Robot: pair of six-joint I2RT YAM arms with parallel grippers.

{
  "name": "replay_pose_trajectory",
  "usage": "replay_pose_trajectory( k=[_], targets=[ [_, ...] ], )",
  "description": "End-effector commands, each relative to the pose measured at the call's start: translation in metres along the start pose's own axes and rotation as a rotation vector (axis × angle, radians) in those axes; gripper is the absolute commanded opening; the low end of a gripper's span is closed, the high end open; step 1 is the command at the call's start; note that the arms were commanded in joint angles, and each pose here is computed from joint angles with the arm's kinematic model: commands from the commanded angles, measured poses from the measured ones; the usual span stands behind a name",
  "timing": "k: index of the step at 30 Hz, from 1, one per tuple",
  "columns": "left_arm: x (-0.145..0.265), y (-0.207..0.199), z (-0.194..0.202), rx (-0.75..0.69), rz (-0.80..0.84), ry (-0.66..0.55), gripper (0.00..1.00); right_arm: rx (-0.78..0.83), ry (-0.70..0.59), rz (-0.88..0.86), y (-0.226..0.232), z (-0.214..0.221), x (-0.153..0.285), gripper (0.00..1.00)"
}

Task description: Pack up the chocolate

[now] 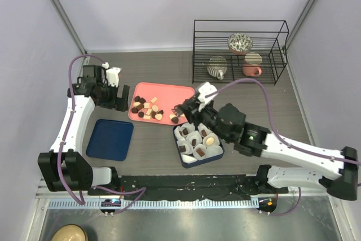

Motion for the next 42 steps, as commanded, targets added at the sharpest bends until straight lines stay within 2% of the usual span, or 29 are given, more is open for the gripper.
replay_pose_trajectory(
  k=[1, 3, 6, 7, 8, 9, 10, 11, 13, 15, 18, 20, 21, 22, 25, 42],
  targets=[
    [0.008, -0.004, -0.006, -0.002, 0.016, -0.047, 1.0, 0.003, -0.08, 0.033, -0.032, 0.0, -0.07, 0.35],
    [0.005, -0.003, -0.006, 0.0, 0.014, -0.038, 1.0, 0.002, -0.11, 0.037, -0.039, 0.002, -0.097, 0.35],
    [0.004, -0.002, -0.008, 0.0, 0.013, -0.039, 1.0, 0.052, -0.086, 0.024, -0.039, 0.018, -0.147, 0.35],
    [0.004, -0.002, -0.008, 0.004, 0.015, -0.042, 1.0, 0.061, -0.107, 0.023, -0.039, 0.008, -0.163, 0.35],
    [0.004, -0.003, -0.01, 0.005, 0.018, -0.044, 1.0, 0.066, -0.078, 0.009, -0.037, 0.027, -0.182, 0.35],
    [0.005, -0.004, -0.01, 0.005, 0.022, -0.043, 1.0, 0.063, -0.074, 0.006, -0.037, 0.032, -0.194, 0.35],
    [0.005, -0.004, -0.01, 0.008, 0.021, -0.04, 1.0, 0.054, -0.105, 0.004, -0.038, 0.019, -0.205, 0.35],
    [0.005, -0.003, -0.011, 0.007, 0.02, -0.043, 1.0, 0.053, -0.078, 0.0, -0.038, 0.035, -0.219, 0.35],
    [0.007, -0.003, -0.011, 0.0, 0.012, -0.052, 1.0, 0.045, -0.106, -0.012, -0.034, 0.026, -0.233, 0.35],
    [0.008, 0.0, -0.01, -0.006, -0.005, -0.052, 1.0, 0.037, -0.08, -0.022, -0.031, 0.042, -0.246, 0.35],
    [0.009, 0.002, -0.009, -0.013, -0.014, -0.052, 1.0, 0.031, -0.076, -0.028, -0.028, 0.049, -0.256, 0.35],
    [0.009, 0.001, -0.008, -0.018, -0.015, -0.052, 1.0, 0.026, -0.071, -0.029, -0.027, 0.054, -0.259, 0.39],
    [0.01, 0.001, -0.008, -0.023, -0.014, -0.054, 1.0, 0.028, -0.061, -0.029, -0.027, 0.06, -0.259, 0.42],
    [0.01, 0.002, -0.007, -0.025, -0.016, -0.052, 1.0, 0.026, -0.063, -0.027, -0.027, 0.061, -0.259, 0.51],
    [0.011, 0.003, -0.005, -0.031, -0.024, -0.053, 1.0, 0.026, -0.047, -0.036, -0.025, 0.072, -0.259, 0.57],
    [0.015, 0.004, -0.003, -0.043, -0.039, -0.058, 1.0, 0.011, 0.048, -0.035, -0.022, 0.119, -0.254, 0.54]
  ],
)
Point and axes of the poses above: each gripper's point midway between its finger pads, its own x axis back along the fingers, its own y axis along the line the jaws close on, z = x × y, the point moved 2 cm from there along x, back along the fingers, and after that the axes turned 6 degrees about x, right-handed, at the moved point
